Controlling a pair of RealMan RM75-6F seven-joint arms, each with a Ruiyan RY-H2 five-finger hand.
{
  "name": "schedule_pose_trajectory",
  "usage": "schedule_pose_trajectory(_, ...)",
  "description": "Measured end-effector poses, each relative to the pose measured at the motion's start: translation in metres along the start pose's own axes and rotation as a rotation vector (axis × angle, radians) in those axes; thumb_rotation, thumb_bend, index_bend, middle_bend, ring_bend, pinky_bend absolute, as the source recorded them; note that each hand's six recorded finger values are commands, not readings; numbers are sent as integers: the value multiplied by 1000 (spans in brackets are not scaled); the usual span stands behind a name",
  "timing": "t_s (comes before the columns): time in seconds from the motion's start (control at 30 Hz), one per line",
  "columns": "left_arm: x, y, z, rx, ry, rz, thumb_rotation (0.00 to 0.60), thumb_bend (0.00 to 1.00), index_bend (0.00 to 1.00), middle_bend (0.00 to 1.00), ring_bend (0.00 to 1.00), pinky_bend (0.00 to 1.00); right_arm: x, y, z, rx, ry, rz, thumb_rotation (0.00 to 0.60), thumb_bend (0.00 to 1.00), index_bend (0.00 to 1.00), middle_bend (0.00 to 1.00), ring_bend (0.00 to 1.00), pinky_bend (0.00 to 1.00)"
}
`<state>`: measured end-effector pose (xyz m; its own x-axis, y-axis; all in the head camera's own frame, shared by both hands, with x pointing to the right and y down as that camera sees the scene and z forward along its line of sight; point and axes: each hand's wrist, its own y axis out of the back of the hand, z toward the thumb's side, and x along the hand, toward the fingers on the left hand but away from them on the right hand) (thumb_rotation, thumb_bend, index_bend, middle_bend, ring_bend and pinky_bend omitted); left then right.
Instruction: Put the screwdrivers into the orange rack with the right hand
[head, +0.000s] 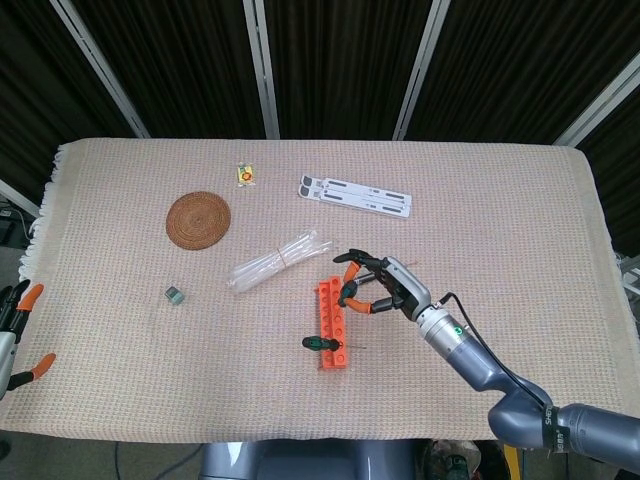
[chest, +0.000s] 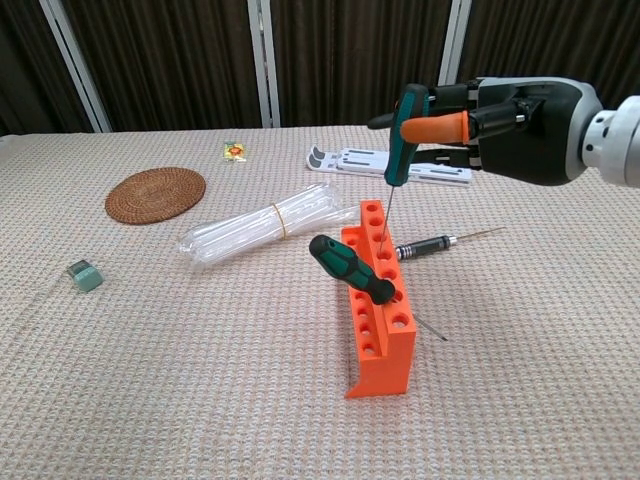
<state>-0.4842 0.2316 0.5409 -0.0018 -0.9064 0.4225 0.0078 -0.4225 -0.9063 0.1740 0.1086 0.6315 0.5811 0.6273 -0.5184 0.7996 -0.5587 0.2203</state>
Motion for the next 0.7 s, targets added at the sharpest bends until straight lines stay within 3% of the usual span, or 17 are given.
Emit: schedule_pose_trajectory(0.7, 0, -1, 0, -1, -2, -1, 600, 199, 0, 0, 0, 0, 2, -5, -23, 111, -22, 17, 600, 317, 601, 201, 0, 0)
